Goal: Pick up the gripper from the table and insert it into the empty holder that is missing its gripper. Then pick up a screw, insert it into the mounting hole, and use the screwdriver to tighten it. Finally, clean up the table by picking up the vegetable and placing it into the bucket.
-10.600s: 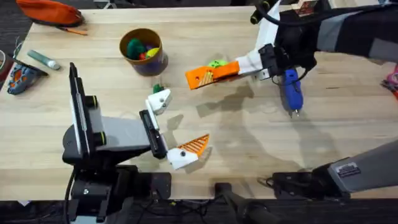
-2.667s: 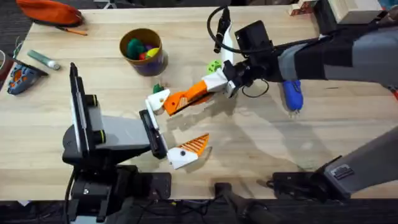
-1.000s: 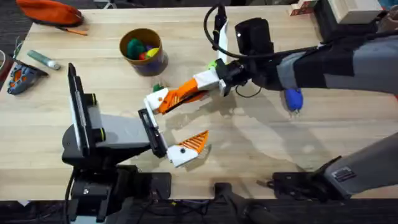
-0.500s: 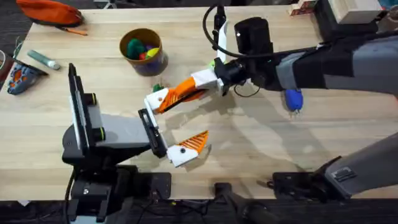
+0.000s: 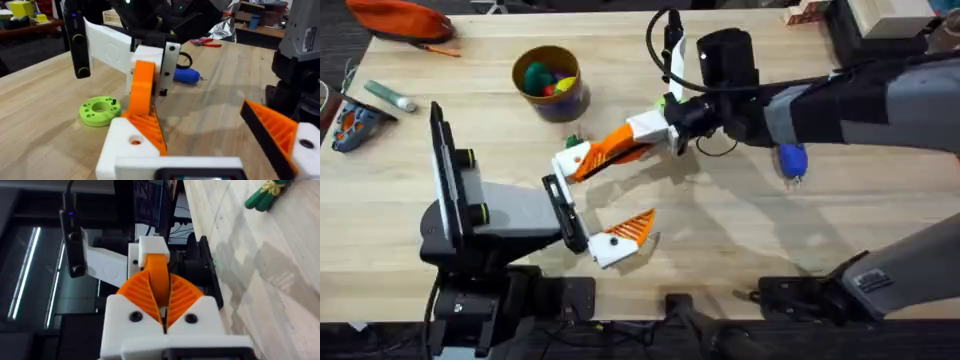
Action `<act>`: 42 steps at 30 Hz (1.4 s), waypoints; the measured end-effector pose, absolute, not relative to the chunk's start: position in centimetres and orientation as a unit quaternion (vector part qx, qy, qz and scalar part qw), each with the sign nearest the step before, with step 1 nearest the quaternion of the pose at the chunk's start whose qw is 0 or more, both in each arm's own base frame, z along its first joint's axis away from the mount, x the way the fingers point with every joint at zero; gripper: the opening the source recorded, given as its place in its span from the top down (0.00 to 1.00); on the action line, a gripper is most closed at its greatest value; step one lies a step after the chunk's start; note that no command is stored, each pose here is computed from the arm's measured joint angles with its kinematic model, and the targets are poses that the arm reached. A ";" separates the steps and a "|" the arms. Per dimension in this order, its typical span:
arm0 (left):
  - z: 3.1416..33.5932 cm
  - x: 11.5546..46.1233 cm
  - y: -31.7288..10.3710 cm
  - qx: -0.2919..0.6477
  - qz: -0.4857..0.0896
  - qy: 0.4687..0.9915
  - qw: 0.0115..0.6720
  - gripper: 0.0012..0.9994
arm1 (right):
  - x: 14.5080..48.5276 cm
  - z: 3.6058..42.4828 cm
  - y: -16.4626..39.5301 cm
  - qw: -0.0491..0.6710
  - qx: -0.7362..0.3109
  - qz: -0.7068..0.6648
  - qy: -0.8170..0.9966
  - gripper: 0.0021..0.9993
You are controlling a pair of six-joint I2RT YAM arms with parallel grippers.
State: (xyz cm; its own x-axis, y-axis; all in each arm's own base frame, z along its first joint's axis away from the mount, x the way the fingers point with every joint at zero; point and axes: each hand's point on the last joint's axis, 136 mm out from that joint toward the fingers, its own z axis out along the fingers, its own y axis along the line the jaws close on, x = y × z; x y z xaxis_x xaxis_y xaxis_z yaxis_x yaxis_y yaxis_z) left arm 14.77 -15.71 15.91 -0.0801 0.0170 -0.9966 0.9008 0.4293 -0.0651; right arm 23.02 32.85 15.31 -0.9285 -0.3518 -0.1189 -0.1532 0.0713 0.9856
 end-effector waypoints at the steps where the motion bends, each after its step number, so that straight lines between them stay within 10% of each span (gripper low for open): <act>1: 15.9 14.8 -15.7 0.367 -0.388 0.624 0.570 0.01 | 23.0 15.3 32.9 0.075 0.173 -0.659 -0.728 1.00; 42: 15.9 15.3 -15.4 0.354 -0.380 0.633 0.574 0.01 | 23.2 15.3 33.6 0.009 0.146 -0.638 -0.756 1.00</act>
